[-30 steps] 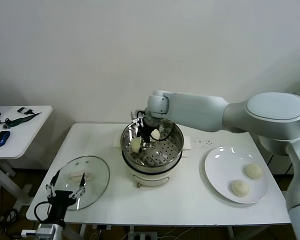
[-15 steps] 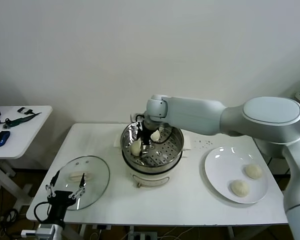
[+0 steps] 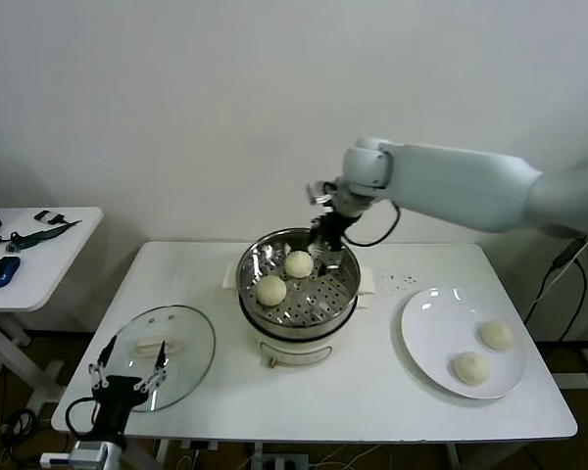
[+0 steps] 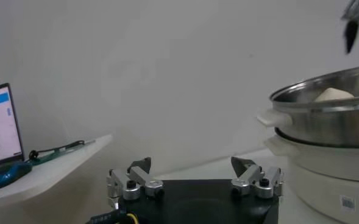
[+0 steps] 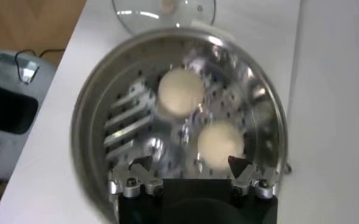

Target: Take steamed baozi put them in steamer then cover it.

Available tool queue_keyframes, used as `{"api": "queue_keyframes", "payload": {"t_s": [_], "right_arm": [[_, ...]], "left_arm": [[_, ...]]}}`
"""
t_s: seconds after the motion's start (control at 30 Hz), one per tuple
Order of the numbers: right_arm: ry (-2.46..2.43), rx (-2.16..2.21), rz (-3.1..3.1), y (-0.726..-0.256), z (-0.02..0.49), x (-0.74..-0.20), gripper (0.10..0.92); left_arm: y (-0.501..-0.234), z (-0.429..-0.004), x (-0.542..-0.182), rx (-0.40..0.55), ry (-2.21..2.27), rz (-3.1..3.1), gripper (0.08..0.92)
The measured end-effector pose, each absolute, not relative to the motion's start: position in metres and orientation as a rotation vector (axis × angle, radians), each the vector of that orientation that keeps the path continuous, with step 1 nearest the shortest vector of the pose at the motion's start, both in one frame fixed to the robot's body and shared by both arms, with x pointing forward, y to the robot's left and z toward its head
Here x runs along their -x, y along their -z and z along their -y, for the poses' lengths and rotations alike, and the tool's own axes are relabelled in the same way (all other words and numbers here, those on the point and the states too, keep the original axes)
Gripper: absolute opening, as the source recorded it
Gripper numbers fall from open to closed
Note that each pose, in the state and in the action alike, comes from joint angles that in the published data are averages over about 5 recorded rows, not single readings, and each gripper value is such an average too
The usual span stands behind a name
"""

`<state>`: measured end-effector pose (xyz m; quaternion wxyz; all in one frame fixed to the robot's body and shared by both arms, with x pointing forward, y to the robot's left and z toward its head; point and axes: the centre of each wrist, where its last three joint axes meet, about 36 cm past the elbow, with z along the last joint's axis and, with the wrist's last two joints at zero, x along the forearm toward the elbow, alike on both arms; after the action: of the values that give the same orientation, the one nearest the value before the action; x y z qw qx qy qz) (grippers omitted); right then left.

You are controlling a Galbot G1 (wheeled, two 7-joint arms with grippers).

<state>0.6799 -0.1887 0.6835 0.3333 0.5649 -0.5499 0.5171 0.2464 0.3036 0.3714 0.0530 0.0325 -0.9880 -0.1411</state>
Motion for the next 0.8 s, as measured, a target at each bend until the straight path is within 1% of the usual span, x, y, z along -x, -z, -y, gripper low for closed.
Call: {"api": "queue_keyframes", "payload": {"t_s": [0.1,0.2,0.53,0.8], "right_arm": [[-1.342,-1.453,1.437,-0.682,0.228,-0.669,0.823],[-1.328,-1.435,1.433,-0.67,0.264,-0.655,0.823],[-1.248,-1.391,1.403,-0.586,0.36,-0.601,0.823],[-1.242,-1.324,1.326,-0.531,0.41,-0.57,0.823]], "left_arm": [[-0.372,-0.305,-0.245,-0.104,0.436,3.0,0.823],[-0.374,-0.307,-0.245,-0.107,0.444,3.0,0.823],[-0.378,-0.302,-0.242,-0.111,0.455,2.993,0.823],[-0.377,-0.301,-0.238,-0.125,0.456,2.98,0.823]]}}
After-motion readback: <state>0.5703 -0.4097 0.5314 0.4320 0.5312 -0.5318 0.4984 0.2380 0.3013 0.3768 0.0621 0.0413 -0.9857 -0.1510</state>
